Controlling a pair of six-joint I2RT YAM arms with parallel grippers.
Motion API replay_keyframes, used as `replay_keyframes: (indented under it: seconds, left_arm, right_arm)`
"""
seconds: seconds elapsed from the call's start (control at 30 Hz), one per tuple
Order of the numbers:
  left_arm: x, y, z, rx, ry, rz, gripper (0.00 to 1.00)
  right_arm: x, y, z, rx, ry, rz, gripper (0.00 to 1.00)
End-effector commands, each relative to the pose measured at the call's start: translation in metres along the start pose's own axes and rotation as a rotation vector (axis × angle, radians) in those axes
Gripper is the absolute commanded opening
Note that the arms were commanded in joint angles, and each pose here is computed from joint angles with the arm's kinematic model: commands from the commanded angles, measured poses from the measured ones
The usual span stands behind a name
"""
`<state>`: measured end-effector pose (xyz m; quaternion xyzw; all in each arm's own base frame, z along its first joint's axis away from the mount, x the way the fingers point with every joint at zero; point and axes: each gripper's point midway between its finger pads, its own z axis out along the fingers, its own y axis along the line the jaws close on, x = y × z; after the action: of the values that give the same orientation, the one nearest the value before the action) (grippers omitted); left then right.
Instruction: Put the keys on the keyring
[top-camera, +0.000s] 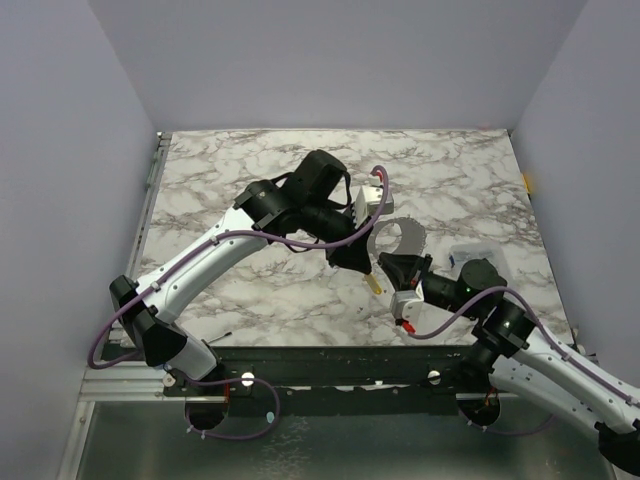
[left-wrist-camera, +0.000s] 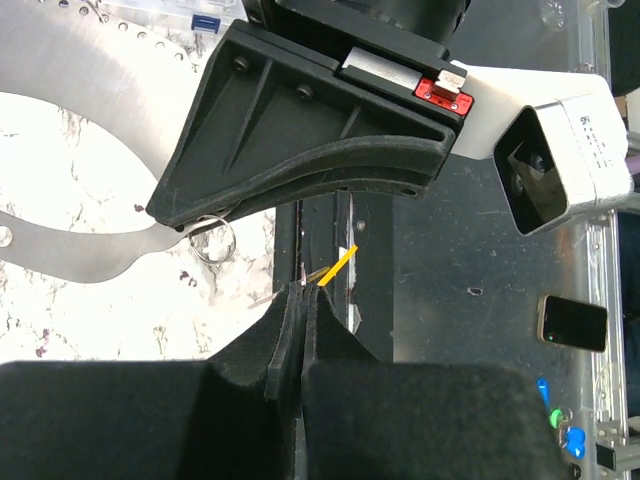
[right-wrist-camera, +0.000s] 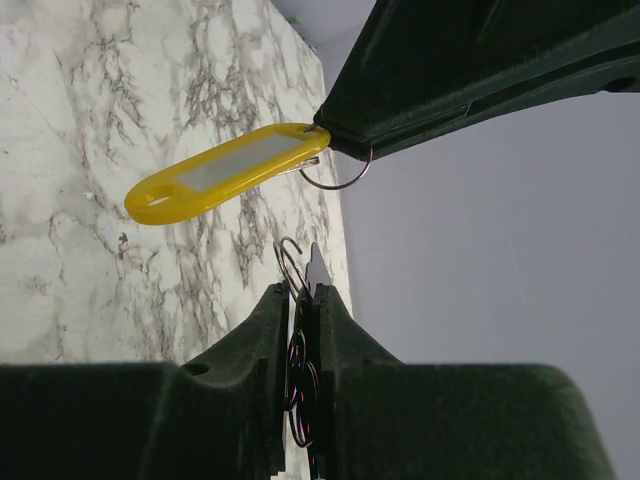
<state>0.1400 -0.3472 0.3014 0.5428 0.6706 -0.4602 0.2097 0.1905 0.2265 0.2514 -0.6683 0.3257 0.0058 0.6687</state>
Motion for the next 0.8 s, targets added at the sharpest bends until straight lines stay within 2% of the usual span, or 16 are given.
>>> replay_keyframes:
  seconds: [0.0,0.4,0.77]
  left_arm:
    - [-0.008,0.002,-0.004,-0.030,-0.017,0.008,0.00]
    - [-0.010,0.002,0.001,-0.017,-0.030,-0.034,0.00]
    - [-0.001,0.009,0.014,-0.023,-0.014,-0.085,0.00]
  right_arm:
    - [-0.009,-0.023,-0.004,0.103,-0.025,-0.081,0.01]
    - [-0.009,-0.030,-0.011,0.221,-0.044,-0.166,0.01]
    - [-0.009,-0.029,-0.011,0.211,-0.038,-0.184,0.01]
